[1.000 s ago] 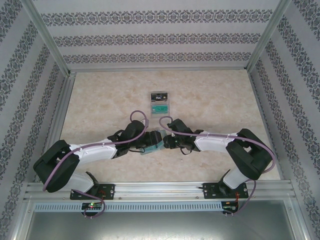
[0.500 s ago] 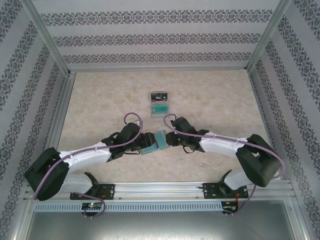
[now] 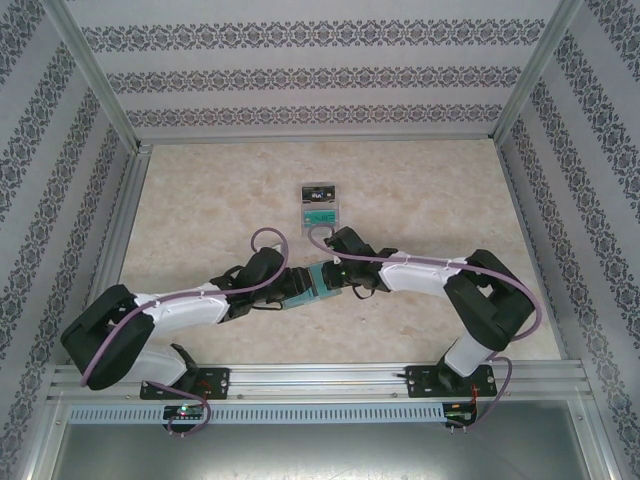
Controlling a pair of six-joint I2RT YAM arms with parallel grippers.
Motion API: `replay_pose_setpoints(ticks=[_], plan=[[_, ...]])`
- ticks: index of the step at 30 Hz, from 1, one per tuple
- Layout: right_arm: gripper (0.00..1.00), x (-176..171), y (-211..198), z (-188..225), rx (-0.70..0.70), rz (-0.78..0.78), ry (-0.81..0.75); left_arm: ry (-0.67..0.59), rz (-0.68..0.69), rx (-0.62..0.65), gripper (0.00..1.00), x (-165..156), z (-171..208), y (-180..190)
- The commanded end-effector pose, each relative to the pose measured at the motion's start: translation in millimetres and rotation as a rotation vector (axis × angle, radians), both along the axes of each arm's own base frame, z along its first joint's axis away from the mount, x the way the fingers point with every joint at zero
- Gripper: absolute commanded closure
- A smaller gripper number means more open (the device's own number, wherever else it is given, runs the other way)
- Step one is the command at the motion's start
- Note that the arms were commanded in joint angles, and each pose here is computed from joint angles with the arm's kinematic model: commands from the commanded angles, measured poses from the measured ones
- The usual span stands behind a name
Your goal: Take the credit cards out of the card holder
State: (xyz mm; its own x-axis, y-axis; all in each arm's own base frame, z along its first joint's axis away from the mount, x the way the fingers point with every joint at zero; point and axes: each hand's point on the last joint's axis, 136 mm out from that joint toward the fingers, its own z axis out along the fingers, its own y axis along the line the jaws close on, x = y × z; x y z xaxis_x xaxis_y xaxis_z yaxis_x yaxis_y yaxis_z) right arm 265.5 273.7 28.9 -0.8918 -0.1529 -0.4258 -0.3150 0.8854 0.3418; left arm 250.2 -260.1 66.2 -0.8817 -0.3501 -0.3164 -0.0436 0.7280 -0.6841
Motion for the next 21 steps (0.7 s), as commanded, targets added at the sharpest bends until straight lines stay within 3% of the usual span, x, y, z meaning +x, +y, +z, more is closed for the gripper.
replay_pose_setpoints(ticks=[1,21], plan=[[0.88,-4.0,1.8,-2.2,-0.019,0.005,0.016,0.008,0.006,-0.044,0.6,0.7,-2.5,-7.5],[0.88,-16.1,10.2,-11.5,0.008,0.037,0.056,0.073,0.042,-0.004,0.62,0.8,-26.8,-4.0]])
